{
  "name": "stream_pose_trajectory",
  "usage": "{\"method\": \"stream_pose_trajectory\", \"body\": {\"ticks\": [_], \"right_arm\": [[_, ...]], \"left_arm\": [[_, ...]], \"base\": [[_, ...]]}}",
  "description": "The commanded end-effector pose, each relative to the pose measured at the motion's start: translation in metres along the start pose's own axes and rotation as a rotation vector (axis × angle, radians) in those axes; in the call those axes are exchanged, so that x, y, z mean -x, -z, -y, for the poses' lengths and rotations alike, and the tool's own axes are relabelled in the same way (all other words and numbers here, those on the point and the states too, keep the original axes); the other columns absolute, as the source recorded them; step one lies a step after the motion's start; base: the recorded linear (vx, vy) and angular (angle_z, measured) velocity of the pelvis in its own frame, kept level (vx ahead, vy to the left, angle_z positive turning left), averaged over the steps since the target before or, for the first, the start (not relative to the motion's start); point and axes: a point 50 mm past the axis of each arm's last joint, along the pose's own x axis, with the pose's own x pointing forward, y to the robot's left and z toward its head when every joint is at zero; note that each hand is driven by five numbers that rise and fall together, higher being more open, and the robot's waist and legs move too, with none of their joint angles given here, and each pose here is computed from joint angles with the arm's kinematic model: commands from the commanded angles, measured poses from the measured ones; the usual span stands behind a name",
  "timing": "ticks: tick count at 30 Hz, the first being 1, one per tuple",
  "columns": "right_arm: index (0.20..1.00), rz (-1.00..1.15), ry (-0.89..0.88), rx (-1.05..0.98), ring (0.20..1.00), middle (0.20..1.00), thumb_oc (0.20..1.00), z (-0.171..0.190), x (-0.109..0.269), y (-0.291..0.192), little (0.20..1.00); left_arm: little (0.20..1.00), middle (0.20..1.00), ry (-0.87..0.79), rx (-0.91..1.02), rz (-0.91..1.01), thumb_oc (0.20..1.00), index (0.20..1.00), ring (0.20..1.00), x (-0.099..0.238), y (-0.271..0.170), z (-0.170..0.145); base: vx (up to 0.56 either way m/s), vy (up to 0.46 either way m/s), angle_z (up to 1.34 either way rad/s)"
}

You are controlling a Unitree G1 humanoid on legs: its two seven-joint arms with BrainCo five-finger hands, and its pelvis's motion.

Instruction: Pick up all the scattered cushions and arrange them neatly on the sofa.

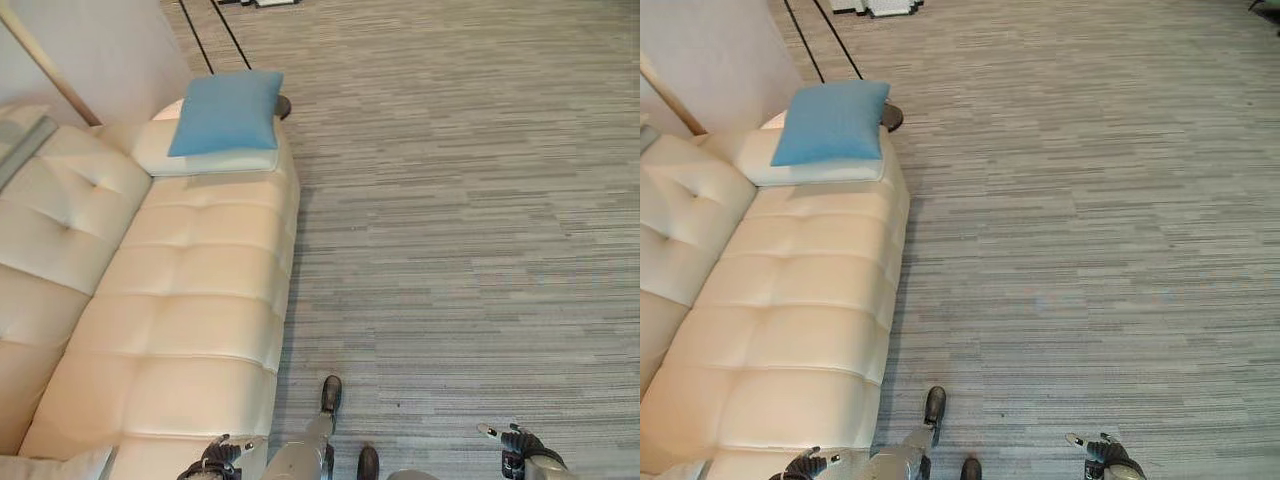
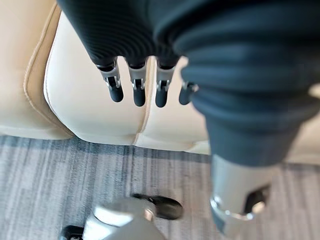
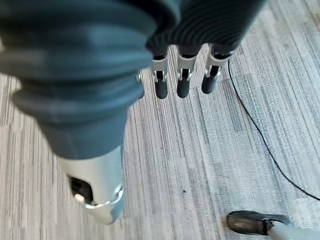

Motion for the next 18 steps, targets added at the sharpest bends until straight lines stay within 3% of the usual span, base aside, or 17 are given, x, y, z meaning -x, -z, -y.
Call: {"method": "stream_pose_trajectory", "body": {"ticks": [1, 10, 18], "right_arm": [[1.0, 0.02, -0.006, 0.001, 1.0, 1.0, 1.0, 0.003, 0.002, 0.005, 1.0], [1.0, -0.006, -0.033, 0.009, 1.0, 1.0, 1.0, -0.003, 0.003, 0.013, 1.0], [1.0, -0.09, 0.019, -0.036, 1.0, 1.0, 1.0, 0.012, 0.005, 0.036, 1.0]], "left_arm": [[1.0, 1.0, -0.041, -0.016, 0.025, 1.0, 1.0, 1.0, -0.002, -0.009, -0.013], [1.0, 1.0, -0.051, -0.014, 0.057, 1.0, 1.0, 1.0, -0.002, -0.021, -0.019], [1.0, 1.0, -0.068, -0.015, 0.052, 1.0, 1.0, 1.0, -0.004, -0.023, -0.027]], "base": [[0.53, 0.161, -0.14], [0.36, 0.142, -0.26], [0.46, -0.113, -0.17]]}}
